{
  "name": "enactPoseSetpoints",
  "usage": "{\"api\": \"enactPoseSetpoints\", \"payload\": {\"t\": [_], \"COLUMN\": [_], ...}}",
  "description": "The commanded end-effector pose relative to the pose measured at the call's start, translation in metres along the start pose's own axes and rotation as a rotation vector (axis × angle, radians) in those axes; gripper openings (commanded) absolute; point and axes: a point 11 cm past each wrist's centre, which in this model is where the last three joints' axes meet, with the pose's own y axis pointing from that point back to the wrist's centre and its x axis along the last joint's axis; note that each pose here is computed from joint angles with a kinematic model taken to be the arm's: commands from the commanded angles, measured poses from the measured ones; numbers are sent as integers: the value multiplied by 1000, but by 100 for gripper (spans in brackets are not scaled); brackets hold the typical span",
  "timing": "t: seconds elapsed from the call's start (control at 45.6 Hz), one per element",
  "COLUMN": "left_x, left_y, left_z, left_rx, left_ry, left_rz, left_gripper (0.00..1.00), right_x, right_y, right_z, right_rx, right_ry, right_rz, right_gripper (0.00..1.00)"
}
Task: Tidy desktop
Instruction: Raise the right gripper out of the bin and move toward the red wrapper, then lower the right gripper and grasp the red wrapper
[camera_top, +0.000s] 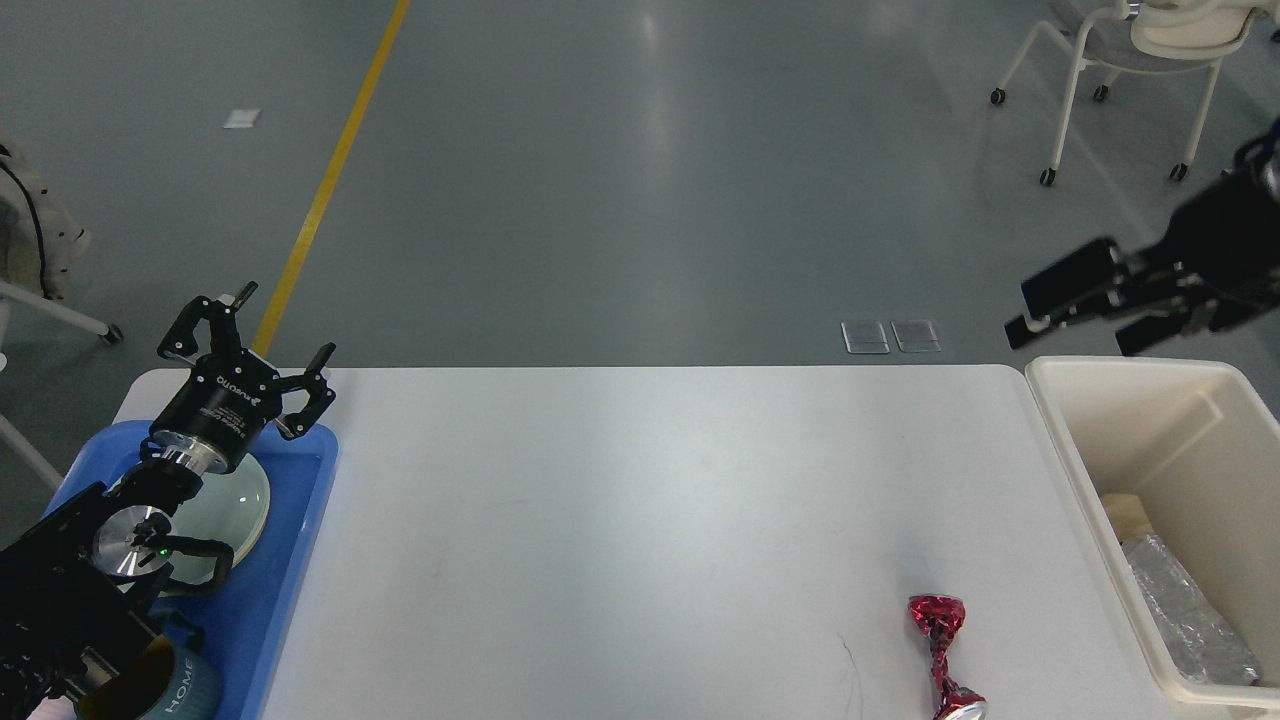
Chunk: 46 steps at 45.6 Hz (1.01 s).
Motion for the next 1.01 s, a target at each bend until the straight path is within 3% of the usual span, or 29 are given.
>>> {"api": "enactPoseSetpoints", "payload": {"t": [0.0,0.241,0.351,0.526,0.68,0.79,0.987], "left_x": [0,0,0,0,0,0,0], "left_y": [0,0,0,0,0,0,0], "left_z": [0,0,0,0,0,0,0], "left_rx": [-1,0,0,0,-1,-1,0], "left_ry": [0,0,0,0,0,0,0], "left_rz": [1,1,1,1,-1,-1,-1], "left_gripper": [100,100,100,100,100,100,100], "right_x": [9,-11,-37,-94,-153,-190,-209], "right_y": [30,6,-42,-151,-234,-264,-295], "right_z": [-27,-11,-2,21,52,71,75], "right_rx": [58,54,94,105,-10,-70,-75], "right_ry": [59,11,-20,-70,-124,-170,-177], "right_rz": [72,-26,-109,-194,-245,-306,-284], "right_gripper": [100,100,100,100,100,100,100]}}
